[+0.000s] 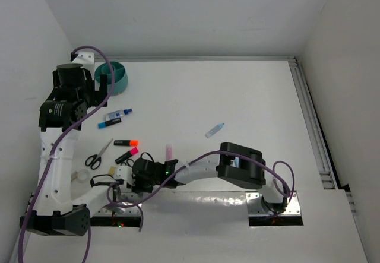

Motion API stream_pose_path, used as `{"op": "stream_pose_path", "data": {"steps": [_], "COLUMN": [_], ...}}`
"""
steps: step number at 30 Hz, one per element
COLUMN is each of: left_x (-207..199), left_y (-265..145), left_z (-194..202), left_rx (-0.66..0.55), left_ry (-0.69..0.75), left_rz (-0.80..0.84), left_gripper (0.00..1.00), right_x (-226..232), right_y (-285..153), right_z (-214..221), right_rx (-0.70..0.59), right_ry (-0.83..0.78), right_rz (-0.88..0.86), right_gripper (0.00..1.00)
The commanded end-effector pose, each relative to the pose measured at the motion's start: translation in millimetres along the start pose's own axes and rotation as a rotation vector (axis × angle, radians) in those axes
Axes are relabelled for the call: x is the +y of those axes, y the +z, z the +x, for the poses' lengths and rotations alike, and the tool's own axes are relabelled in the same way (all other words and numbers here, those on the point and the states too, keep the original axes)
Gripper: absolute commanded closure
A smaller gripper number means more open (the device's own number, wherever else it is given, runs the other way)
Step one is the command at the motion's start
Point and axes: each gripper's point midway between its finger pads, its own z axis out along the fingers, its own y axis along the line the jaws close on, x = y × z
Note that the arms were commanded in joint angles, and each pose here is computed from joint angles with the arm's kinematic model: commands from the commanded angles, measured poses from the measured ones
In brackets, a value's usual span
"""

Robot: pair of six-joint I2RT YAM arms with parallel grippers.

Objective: Sort the stationery into containers
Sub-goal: Move the pen cap to the corner of the board.

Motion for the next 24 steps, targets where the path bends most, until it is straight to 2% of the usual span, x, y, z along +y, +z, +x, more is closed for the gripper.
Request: {"op": "stream_pose_path", "data": {"steps": [1, 7, 8, 12, 18, 21, 22, 24], "left_x": [4.4, -13.1, -15.5, -19.8, -19.1, -18.9, -18.6, -18.5], "left_y": [-4.3, -2.0, -1.0, 3.1, 3.7, 4.2, 4.0, 4.7], "left_z": [-17.0, -14.8, -13.3, -15.0, -18.1, -16.7, -17.1, -16.4], "left_rx": [-0.062, -0.06, -0.053, -0.045, -0.051, -0.046, -0.048, -0.046], "left_ry": [-0.018, -0.001, 0.004, 0.003, 0.007, 0.013, 0.012, 0.011], "left_rz": [-0.003, 0.094, 0.106, 0.124, 0.122, 0.119, 0.119, 0.118], "left_gripper": [0.0, 0.0, 0.0, 0.0, 0.0, 0.0, 0.0, 0.0], "right_x": [2.3, -26.3, -33.3, -44.7, -54.1, -53.1, -51.6, -50.5], "right_y": [-16.3, -42.8, -52.5, -70.1, -72.8, -74.1, -74.1, -74.1], "right_z": [63.0, 43.6, 27.8, 29.5, 52.3, 59.0, 59.6, 56.9], "right_rx": [0.208, 0.061, 0.004, -0.016, 0.056, 0.068, 0.067, 0.059], "right_ry": [0.092, 0.284, 0.294, 0.301, 0.351, 0.367, 0.372, 0.371], "right_rz": [0.013, 0.098, 0.119, 0.185, 0.265, 0.267, 0.261, 0.253], "right_gripper": [1.0, 1.0, 1.0, 1.0, 1.0, 0.86, 0.77, 0.73]}}
